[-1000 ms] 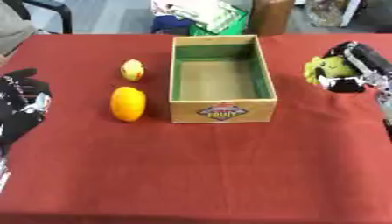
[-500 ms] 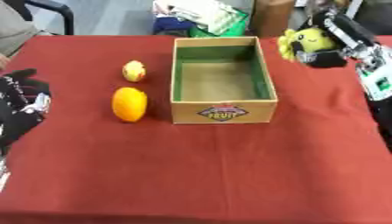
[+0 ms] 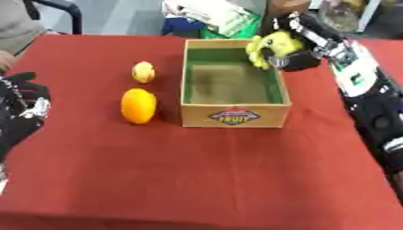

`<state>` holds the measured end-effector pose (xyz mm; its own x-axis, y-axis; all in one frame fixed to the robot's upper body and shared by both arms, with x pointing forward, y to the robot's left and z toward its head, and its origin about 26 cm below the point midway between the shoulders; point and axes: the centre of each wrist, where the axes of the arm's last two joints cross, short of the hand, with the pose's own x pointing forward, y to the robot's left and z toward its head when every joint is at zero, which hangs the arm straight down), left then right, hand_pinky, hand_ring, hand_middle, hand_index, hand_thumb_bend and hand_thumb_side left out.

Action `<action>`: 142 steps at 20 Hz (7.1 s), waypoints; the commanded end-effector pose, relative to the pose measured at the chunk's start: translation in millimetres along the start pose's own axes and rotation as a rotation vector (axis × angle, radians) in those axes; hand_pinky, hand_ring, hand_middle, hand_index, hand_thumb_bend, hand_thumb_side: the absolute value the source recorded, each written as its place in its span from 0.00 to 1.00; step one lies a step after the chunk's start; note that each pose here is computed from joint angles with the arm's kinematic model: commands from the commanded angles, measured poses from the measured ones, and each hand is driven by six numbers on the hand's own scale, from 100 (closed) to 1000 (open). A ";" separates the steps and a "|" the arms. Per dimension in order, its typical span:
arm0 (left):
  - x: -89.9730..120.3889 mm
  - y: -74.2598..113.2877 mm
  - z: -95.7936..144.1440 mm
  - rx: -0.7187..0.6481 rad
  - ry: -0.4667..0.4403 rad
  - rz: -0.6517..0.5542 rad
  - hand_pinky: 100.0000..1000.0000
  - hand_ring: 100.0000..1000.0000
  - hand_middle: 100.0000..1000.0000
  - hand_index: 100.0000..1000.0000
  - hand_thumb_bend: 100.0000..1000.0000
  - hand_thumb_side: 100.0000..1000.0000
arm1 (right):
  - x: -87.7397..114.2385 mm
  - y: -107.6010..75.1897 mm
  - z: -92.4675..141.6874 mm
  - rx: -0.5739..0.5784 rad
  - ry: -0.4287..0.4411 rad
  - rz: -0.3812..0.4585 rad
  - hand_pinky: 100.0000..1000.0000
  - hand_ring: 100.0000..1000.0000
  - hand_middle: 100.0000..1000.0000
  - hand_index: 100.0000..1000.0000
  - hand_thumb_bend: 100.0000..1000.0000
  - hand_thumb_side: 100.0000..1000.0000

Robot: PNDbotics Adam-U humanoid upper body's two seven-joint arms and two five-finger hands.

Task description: Pick up objects on the table and place them in the box.

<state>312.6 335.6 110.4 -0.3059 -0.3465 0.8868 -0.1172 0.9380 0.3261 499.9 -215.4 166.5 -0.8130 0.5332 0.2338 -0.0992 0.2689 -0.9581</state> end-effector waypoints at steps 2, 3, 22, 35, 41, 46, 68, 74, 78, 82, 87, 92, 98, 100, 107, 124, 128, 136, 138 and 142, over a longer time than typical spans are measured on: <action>12.2 4.6 -7.0 -0.020 -0.043 -0.021 0.55 0.56 0.54 0.77 0.09 0.13 | 4.4 -5.0 -9.9 0.037 -0.036 0.070 0.39 0.57 0.65 0.69 0.19 0.55; 12.2 4.0 -7.4 -0.024 -0.042 -0.020 0.55 0.56 0.54 0.77 0.09 0.13 | 5.0 -3.7 -10.6 0.039 -0.044 0.079 0.43 0.61 0.67 0.70 0.22 0.57; 21.9 3.4 -48.3 -0.240 -0.078 -0.165 0.56 0.60 0.57 0.79 0.12 0.12 | 12.6 -33.7 8.0 -0.248 -0.150 0.050 0.59 0.68 0.70 0.73 0.28 0.41; -2.4 -19.8 -94.7 -0.524 -0.021 -0.483 0.63 0.68 0.66 0.81 0.14 0.12 | 28.2 -58.7 11.2 -0.316 -0.213 -0.047 0.58 0.65 0.67 0.72 0.27 0.36; -14.7 -32.1 -107.1 -0.618 0.028 -0.685 0.68 0.71 0.70 0.82 0.23 0.14 | 29.0 -57.2 10.9 -0.305 -0.214 -0.060 0.58 0.65 0.67 0.72 0.26 0.37; -21.1 -37.2 -108.3 -0.664 0.073 -0.792 0.70 0.72 0.72 0.82 0.39 0.18 | 29.2 -56.4 10.8 -0.304 -0.213 -0.064 0.58 0.65 0.67 0.72 0.25 0.36; 0.8 -20.4 -114.5 -0.862 0.059 -1.094 0.32 0.14 0.10 0.39 0.18 0.15 | 24.5 -49.3 15.8 -0.287 -0.189 -0.064 0.58 0.64 0.67 0.72 0.23 0.37; 29.9 5.8 -124.5 -0.624 -0.012 -1.081 0.30 0.12 0.07 0.37 0.07 0.13 | 24.1 -48.2 16.6 -0.286 -0.189 -0.063 0.58 0.64 0.67 0.72 0.22 0.37; 54.5 24.8 -136.6 -0.396 -0.066 -1.063 0.29 0.11 0.06 0.37 0.07 0.12 | 24.0 -43.0 15.7 -0.263 -0.190 -0.063 0.59 0.64 0.67 0.72 0.19 0.39; 75.8 30.9 -150.7 -0.191 -0.131 -1.010 0.29 0.12 0.06 0.38 0.09 0.10 | 25.1 -33.0 11.2 -0.210 -0.213 -0.052 0.59 0.62 0.64 0.69 0.17 0.42; 84.6 5.5 -165.7 -0.194 -0.214 -0.940 0.30 0.13 0.07 0.39 0.11 0.09 | 34.4 -15.7 -6.9 -0.127 -0.296 -0.040 0.60 0.61 0.61 0.68 0.15 0.46; 82.7 -31.7 -174.2 -0.312 -0.274 -0.949 0.34 0.17 0.10 0.41 0.14 0.11 | 49.4 1.5 -28.9 -0.071 -0.382 -0.042 0.61 0.60 0.61 0.68 0.27 0.50; 60.7 -64.5 -169.0 -0.601 -0.367 -0.910 0.53 0.41 0.33 0.56 0.18 0.16 | 56.1 13.2 -37.5 -0.031 -0.425 -0.043 0.61 0.66 0.61 0.68 0.27 0.50; 53.0 -67.4 -167.5 -0.699 -0.342 -0.922 0.59 0.53 0.51 0.67 0.22 0.20 | 56.4 14.6 -37.8 -0.028 -0.427 -0.047 0.61 0.66 0.61 0.68 0.29 0.52; 52.4 -62.6 -167.3 -0.761 -0.283 -0.901 0.79 0.83 0.90 0.94 0.57 0.34 | 56.8 15.4 -37.7 -0.015 -0.429 -0.045 0.61 0.67 0.61 0.68 0.29 0.51; 31.0 31.5 -155.3 -0.220 -0.023 -0.910 0.67 0.63 0.63 0.78 0.32 0.19 | 50.5 18.5 -29.9 0.010 -0.402 -0.033 0.61 0.67 0.61 0.69 0.32 0.54; 1.8 39.2 -148.7 -0.234 0.064 -0.971 0.67 0.63 0.64 0.78 0.32 0.19 | 52.3 19.6 -31.6 0.013 -0.408 -0.034 0.62 0.67 0.61 0.69 0.32 0.55; -34.5 44.4 -137.8 -0.289 0.181 -1.013 0.67 0.64 0.67 0.79 0.36 0.21 | 54.5 21.6 -33.3 0.021 -0.416 -0.036 0.62 0.67 0.61 0.69 0.33 0.55; -39.7 44.5 -135.3 -0.302 0.192 -1.015 0.67 0.64 0.68 0.79 0.37 0.21 | 55.0 22.1 -33.6 0.022 -0.418 -0.038 0.61 0.67 0.61 0.69 0.33 0.55; -48.8 43.7 -130.9 -0.315 0.210 -1.002 0.67 0.64 0.69 0.79 0.37 0.22 | 57.1 23.3 -35.5 0.028 -0.425 -0.040 0.61 0.67 0.61 0.69 0.33 0.55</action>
<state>444.9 385.6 110.8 -0.0374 -0.9777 0.2069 0.0654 0.2042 0.9767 470.6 -152.4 149.2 -0.9326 0.2279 0.2797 -0.1879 0.3551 -0.9158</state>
